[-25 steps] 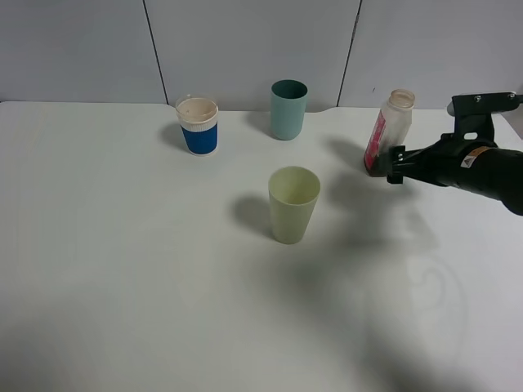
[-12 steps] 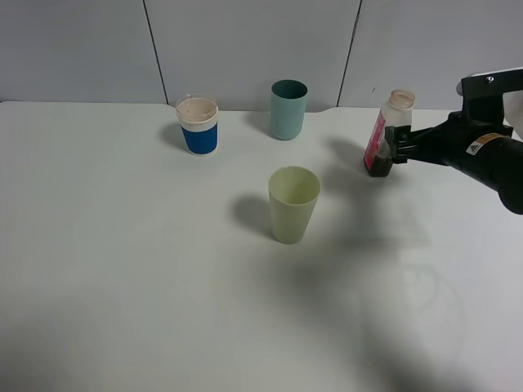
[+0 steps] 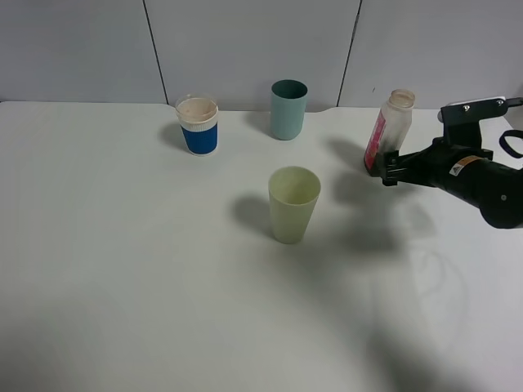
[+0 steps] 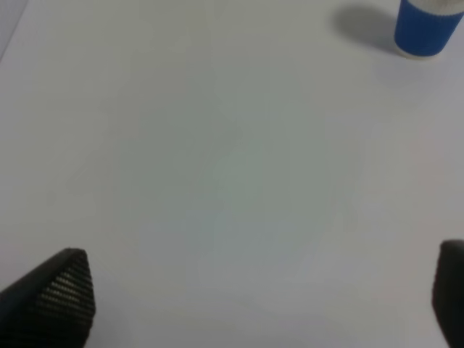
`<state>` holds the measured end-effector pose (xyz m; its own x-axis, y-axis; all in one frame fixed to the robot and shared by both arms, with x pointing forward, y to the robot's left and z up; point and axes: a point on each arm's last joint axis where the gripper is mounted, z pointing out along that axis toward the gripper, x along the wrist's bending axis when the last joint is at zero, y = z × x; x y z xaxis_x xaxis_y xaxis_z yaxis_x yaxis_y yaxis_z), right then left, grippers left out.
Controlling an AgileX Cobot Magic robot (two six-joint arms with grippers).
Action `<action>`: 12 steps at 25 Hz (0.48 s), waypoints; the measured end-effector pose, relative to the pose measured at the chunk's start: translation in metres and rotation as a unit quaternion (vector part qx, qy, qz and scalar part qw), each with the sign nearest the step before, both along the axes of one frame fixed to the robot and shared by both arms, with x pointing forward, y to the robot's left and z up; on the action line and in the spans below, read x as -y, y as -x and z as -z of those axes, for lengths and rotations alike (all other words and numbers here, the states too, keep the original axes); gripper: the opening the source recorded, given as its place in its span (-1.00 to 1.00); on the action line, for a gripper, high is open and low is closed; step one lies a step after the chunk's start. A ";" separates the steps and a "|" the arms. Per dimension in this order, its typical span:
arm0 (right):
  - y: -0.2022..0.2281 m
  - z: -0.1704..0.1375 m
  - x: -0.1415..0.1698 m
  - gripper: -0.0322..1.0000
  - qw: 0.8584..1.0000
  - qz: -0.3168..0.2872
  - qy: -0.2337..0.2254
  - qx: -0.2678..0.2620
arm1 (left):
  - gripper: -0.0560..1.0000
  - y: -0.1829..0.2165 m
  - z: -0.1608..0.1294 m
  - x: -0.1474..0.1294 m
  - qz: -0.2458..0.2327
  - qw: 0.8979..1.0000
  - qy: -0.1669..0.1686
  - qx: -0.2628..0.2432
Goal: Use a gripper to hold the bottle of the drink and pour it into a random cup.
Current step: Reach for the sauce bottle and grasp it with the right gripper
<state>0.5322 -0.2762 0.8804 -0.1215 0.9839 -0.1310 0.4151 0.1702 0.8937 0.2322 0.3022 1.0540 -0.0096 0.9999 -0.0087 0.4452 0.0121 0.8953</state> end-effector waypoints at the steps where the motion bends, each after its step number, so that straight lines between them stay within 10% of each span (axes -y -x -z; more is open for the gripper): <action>1: -0.001 0.003 0.000 0.99 1.000 -0.001 0.000 -0.003 | 0.86 0.000 0.000 0.000 0.000 1.000 0.000 0.000; 12: -0.037 0.022 -0.013 0.99 1.000 -0.024 0.002 0.000 | 0.86 0.000 0.000 0.000 0.000 1.000 0.000 0.000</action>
<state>0.5688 -0.2632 0.8587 -0.1691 0.9764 -0.1346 0.4067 0.1936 0.8928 0.2322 0.3022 1.0540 -0.0096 0.9999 -0.0087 0.4452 0.0121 0.8953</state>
